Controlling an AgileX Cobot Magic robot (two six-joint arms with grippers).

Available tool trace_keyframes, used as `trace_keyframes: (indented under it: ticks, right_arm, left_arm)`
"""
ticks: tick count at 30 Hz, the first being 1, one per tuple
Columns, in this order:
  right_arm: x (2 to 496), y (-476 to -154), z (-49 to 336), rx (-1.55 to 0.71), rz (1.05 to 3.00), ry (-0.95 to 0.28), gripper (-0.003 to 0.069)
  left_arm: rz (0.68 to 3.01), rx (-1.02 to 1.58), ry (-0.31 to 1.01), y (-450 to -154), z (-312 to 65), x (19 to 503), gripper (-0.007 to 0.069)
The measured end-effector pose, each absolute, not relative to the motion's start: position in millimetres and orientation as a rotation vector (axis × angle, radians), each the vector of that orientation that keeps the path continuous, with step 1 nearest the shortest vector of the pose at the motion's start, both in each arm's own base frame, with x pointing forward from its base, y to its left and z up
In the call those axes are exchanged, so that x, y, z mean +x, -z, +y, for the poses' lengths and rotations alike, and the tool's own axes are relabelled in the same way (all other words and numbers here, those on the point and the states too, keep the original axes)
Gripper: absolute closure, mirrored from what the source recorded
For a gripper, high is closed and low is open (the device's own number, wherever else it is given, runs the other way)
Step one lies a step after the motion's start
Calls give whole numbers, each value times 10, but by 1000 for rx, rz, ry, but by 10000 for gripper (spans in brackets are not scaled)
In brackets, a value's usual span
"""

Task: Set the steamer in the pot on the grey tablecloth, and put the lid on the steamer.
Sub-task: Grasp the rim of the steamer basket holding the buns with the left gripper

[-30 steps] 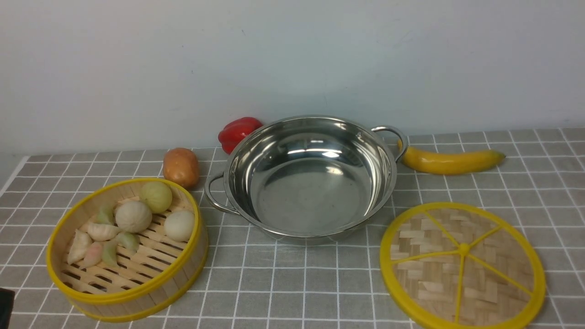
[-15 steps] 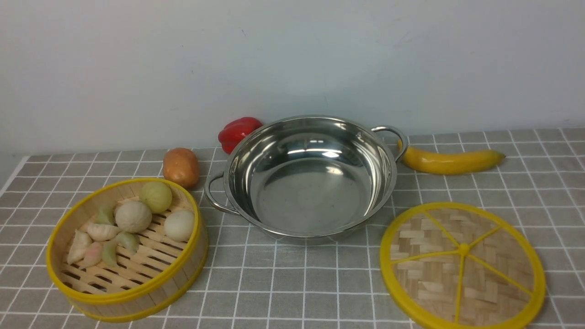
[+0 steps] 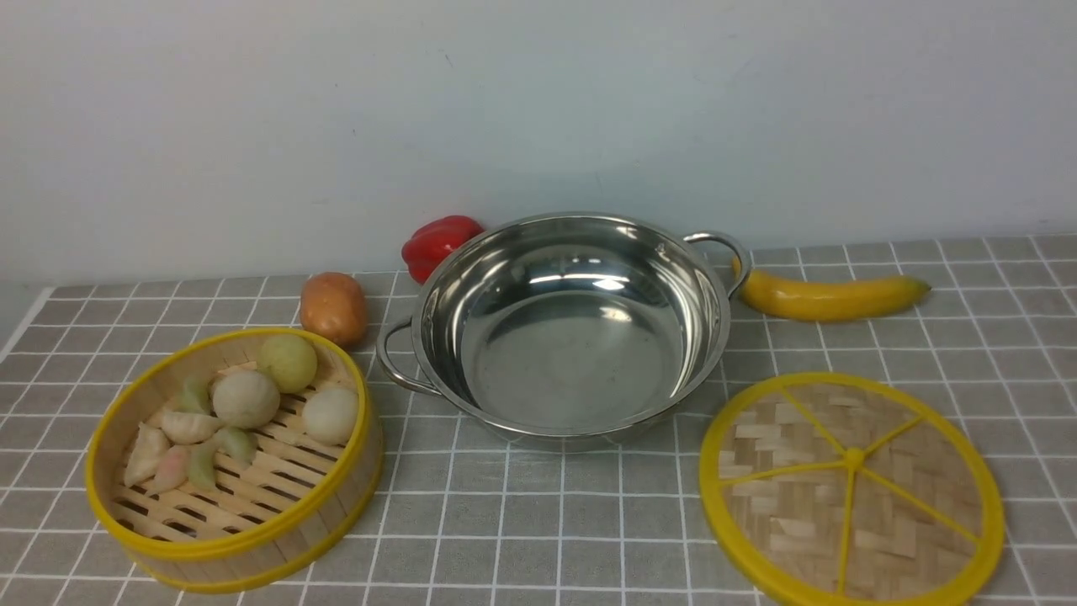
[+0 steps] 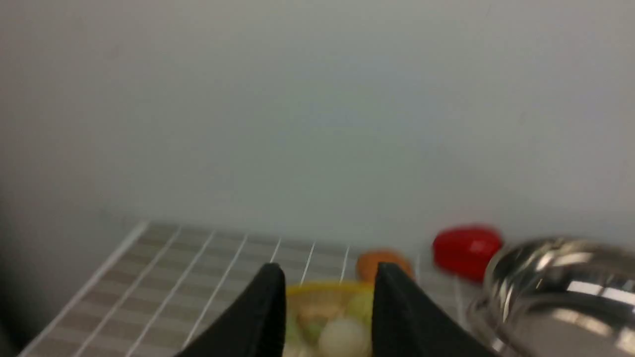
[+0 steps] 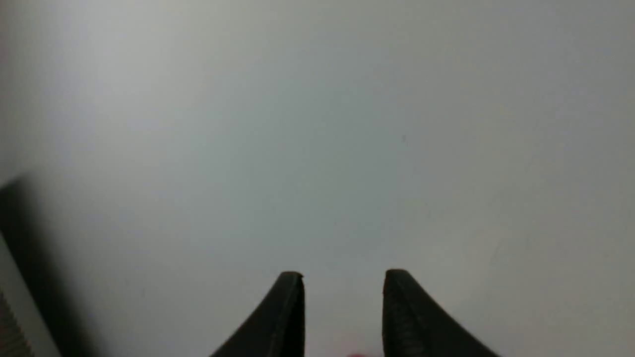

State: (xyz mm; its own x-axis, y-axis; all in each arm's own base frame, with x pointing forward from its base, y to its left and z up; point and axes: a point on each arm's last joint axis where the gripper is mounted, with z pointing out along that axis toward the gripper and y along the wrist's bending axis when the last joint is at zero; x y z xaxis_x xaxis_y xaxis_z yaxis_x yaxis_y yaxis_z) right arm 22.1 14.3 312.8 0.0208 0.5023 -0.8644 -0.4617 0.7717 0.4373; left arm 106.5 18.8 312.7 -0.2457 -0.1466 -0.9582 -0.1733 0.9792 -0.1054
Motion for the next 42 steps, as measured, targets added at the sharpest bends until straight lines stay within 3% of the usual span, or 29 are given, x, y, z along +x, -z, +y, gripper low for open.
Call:
trace_keyframes:
  ticks: [4, 7, 8, 13, 21, 42]
  right_arm:
    - [218, -2982, 203, -14, 1538, -749, 416]
    - [215, -2917, 230, -30, 1618, -760, 416]
    - [212, -2891, 239, -38, 1650, -760, 416]
    - [203, -2858, 250, -48, 1688, -764, 416]
    - [198, -2850, 257, -48, 1699, -775, 416]
    - [191, -2850, 270, -39, 1705, -809, 416]
  left_arm:
    - [2145, -474, -51, -2982, 556, 1386, 382]
    - [2280, -586, -7, -2872, 750, 1557, 382]
    - [2371, -667, 69, -2733, 885, 1732, 382]
    - [2509, -685, 248, -2426, 1064, 2126, 382]
    - [2600, -654, 311, -2105, 1268, 2483, 382]
    - [2641, -444, 129, -1736, 1092, 2880, 382]
